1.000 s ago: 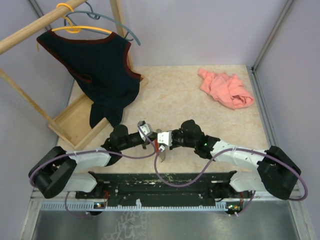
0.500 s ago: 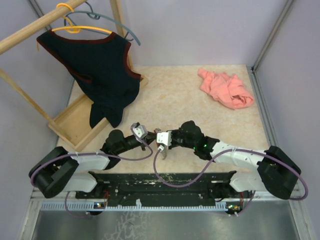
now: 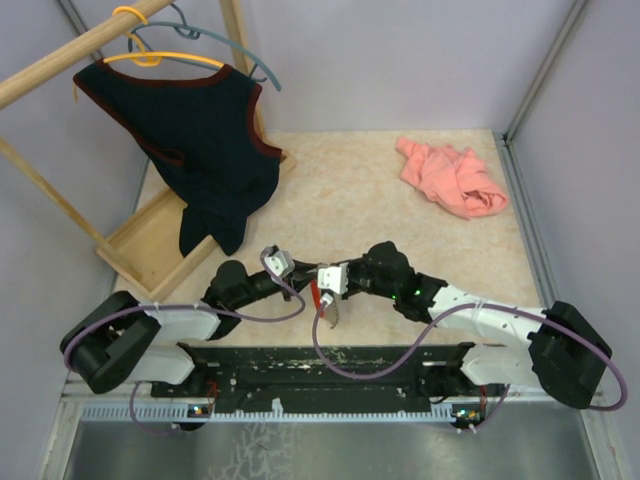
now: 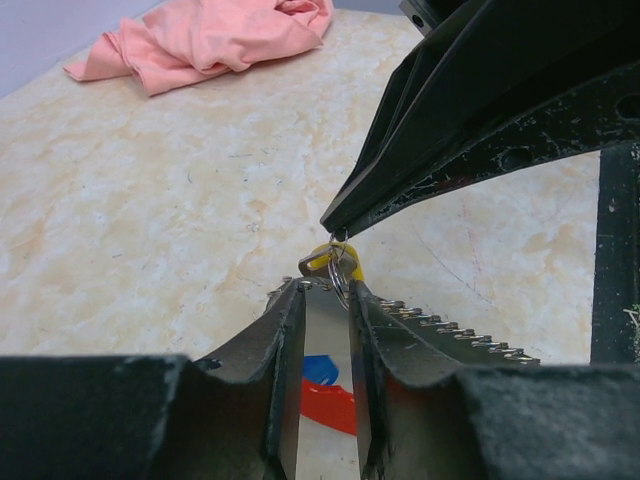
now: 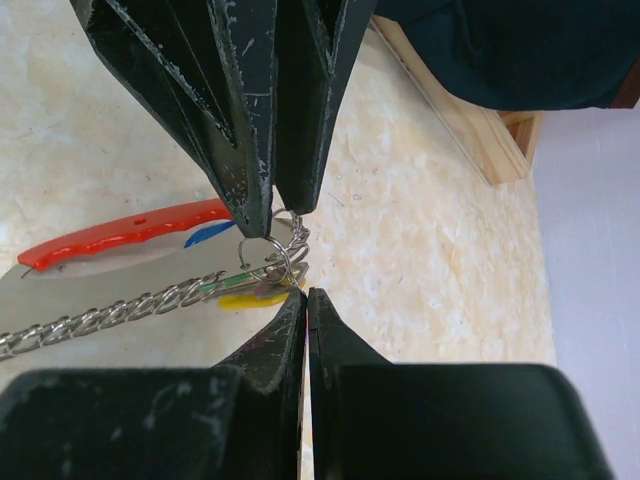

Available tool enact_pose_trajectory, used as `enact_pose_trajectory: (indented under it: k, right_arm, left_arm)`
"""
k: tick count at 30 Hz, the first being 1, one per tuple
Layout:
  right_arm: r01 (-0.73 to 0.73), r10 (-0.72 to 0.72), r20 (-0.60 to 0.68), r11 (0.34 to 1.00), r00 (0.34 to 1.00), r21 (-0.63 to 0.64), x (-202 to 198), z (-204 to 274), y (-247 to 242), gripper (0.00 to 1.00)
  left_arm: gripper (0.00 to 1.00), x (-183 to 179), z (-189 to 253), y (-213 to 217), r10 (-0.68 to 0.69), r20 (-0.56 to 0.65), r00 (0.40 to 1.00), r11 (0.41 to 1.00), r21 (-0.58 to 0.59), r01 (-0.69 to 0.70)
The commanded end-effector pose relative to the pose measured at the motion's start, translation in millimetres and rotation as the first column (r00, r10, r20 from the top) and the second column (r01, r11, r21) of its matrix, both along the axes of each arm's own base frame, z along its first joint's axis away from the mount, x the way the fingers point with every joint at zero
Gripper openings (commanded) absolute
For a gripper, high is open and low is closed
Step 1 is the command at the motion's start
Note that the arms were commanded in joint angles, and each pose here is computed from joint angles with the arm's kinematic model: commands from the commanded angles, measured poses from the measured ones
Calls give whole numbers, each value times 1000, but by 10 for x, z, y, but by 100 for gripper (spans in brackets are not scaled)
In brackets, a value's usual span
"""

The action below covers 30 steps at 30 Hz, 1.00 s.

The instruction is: Put the keys on the keyring

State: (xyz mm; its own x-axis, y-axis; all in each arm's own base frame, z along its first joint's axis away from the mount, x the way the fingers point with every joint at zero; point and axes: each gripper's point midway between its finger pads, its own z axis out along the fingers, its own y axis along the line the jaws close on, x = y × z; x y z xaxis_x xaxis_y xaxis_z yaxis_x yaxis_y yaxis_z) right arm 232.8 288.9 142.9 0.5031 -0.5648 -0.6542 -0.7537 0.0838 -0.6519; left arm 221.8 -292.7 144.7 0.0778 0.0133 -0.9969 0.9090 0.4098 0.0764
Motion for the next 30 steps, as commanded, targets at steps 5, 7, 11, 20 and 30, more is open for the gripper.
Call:
enact_pose_trajectory:
  k: [5, 7, 11, 20, 30]
  right_arm:
    - [-46, 41, 83, 997, 996, 63, 7, 381, 101, 0]
    - [-52, 46, 88, 997, 995, 62, 2, 397, 110, 0]
    - [-55, 49, 91, 997, 995, 60, -3, 402, 112, 0]
    - [-59, 52, 101, 996, 993, 65, -9, 426, 122, 0]
    - [-61, 53, 105, 996, 993, 70, -17, 438, 132, 0]
  left_arm:
    - [34, -25, 1, -52, -43, 12, 999, 998, 39, 43]
    - [34, -60, 1, -92, -78, 13, 997, 996, 46, 78]
    - [33, -98, -7, -160, -127, -7, 992, 990, 58, 127]
    - [27, -49, -79, -189, -118, -52, 992, 988, 90, 123]
    - [16, -12, -158, -224, -112, -97, 989, 986, 113, 123]
